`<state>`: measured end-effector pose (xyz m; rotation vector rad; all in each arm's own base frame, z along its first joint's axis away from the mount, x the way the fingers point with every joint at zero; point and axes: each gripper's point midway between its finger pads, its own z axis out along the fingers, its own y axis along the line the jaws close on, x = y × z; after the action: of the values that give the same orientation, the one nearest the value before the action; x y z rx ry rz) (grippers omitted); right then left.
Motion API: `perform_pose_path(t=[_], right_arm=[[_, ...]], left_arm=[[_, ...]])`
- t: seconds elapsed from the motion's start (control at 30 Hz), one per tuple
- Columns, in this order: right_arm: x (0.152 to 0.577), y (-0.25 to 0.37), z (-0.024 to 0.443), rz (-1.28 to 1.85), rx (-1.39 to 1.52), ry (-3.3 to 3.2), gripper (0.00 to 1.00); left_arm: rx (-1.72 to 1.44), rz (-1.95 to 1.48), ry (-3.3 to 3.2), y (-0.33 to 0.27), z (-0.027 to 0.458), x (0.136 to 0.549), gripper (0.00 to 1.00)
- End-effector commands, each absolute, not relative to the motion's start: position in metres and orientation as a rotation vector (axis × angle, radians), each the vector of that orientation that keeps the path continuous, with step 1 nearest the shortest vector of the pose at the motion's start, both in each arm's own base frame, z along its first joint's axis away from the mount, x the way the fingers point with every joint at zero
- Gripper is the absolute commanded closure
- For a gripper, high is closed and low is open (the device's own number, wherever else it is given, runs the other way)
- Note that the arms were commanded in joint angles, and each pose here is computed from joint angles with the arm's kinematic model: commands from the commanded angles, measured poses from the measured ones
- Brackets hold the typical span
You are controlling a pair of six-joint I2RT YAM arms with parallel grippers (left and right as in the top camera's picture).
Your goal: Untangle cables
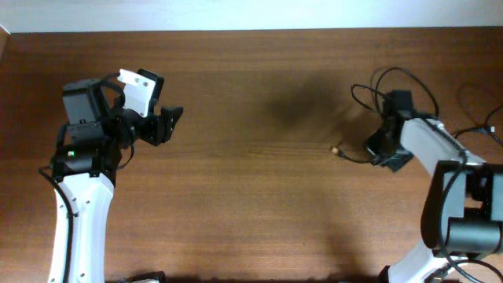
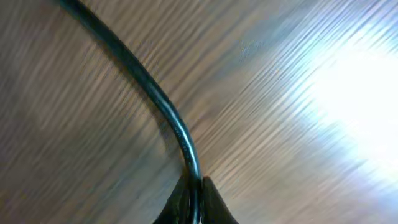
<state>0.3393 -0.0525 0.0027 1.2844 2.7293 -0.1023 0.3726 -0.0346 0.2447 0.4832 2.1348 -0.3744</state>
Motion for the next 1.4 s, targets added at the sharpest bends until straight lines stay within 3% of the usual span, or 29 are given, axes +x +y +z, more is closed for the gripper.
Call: perform_pose_path(t=[0.0,0.17,0.3,0.47,0.6,0.63,0.7,0.73,0.83,0.93,1.07,1.2,1.37], right_arm=[[0.359,-0.103,0.04,-0.165,1.136,2.718,0.96],[0.372,-0.201,0.143,-0.247,1.185,2.552,0.96],[0.331,-0.289,0.207,-0.329,1.404,2.337,0.96],[0.245,-0.354,0.209,-0.375,1.771,2.142,0.96],[0.227,-0.365,0.206,-0.229,1.899,2.025,0.96],[0.23,-0.364,0.205,-0.197,1.894,2.025,0.74],[0.238,-0.36,0.201,-0.142,1.879,2.044,0.07],[0.241,-0.358,0.199,-0.128,1.86,2.068,0.01],[0.278,-0.329,0.194,-0.001,1.65,2.226,0.01],[0.319,-0.284,0.201,0.069,1.299,2.424,0.01],[0.351,-0.214,0.232,0.256,0.861,2.518,0.01],[0.355,-0.16,0.288,0.279,0.613,2.444,0.01],[0.328,-0.072,0.365,0.244,0.251,2.321,0.01]], left_arm=[[0.506,-0.381,2.123,-0.038,0.247,0.373,0.38],[0.506,-0.381,2.124,-0.038,0.247,0.372,0.38],[0.506,-0.381,2.124,-0.038,0.247,0.372,0.39],[0.505,-0.381,2.125,-0.038,0.246,0.373,0.46],[0.505,-0.382,2.126,-0.038,0.246,0.373,0.47],[0.505,-0.382,2.126,-0.038,0.246,0.373,0.47],[0.505,-0.382,2.126,-0.038,0.246,0.373,0.46],[0.505,-0.382,2.126,-0.038,0.246,0.373,0.46],[0.524,-0.372,2.12,-0.038,0.246,0.373,0.41],[0.522,-0.34,2.115,-0.035,0.251,0.37,0.42],[0.504,-0.221,2.048,-0.027,0.282,0.356,0.39],[0.502,-0.158,1.967,-0.026,0.312,0.338,0.39],[0.499,-0.116,1.865,-0.03,0.346,0.31,0.38]])
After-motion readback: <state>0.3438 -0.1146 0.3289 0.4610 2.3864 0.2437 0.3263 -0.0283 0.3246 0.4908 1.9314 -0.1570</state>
